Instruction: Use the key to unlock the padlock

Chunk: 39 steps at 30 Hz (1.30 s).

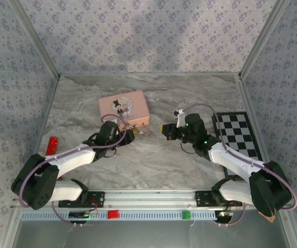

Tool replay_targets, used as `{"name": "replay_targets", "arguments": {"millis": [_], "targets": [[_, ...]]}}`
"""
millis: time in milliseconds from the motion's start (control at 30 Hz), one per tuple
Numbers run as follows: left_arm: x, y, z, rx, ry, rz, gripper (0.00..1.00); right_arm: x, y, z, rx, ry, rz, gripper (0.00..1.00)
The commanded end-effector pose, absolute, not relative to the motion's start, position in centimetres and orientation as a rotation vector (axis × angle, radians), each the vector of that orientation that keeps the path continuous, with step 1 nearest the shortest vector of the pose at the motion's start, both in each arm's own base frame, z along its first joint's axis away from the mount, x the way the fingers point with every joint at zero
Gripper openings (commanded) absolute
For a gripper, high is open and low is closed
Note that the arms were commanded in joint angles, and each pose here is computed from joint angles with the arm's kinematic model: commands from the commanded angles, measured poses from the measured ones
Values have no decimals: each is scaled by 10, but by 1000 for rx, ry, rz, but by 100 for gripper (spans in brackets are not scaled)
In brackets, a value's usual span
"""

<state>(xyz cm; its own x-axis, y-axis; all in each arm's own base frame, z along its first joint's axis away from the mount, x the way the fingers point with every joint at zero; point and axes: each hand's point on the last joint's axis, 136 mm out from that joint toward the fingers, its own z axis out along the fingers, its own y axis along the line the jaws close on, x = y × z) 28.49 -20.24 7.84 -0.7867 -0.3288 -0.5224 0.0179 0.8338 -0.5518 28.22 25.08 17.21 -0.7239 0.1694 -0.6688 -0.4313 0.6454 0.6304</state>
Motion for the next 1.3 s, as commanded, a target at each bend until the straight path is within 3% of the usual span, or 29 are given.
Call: {"name": "replay_targets", "arguments": {"millis": [0,333,567,1200,1267], "targets": [[308,-211,106,-271,2187,-775,72,284,250,180,-215,2108,1051,0],[331,-234,83,-374,2028,-888,67,282,246,180,-209,2102,1065,0],[340,-239,69,-400,2065,-812,65,278,239,180,-195,2093,1060,0],[355,-237,38,-527,2109,-727,47,276,227,178,-171,2084,1049,0],[356,-238,34,-531,2121,-719,42,276,226,179,-169,2082,1049,0]]}}
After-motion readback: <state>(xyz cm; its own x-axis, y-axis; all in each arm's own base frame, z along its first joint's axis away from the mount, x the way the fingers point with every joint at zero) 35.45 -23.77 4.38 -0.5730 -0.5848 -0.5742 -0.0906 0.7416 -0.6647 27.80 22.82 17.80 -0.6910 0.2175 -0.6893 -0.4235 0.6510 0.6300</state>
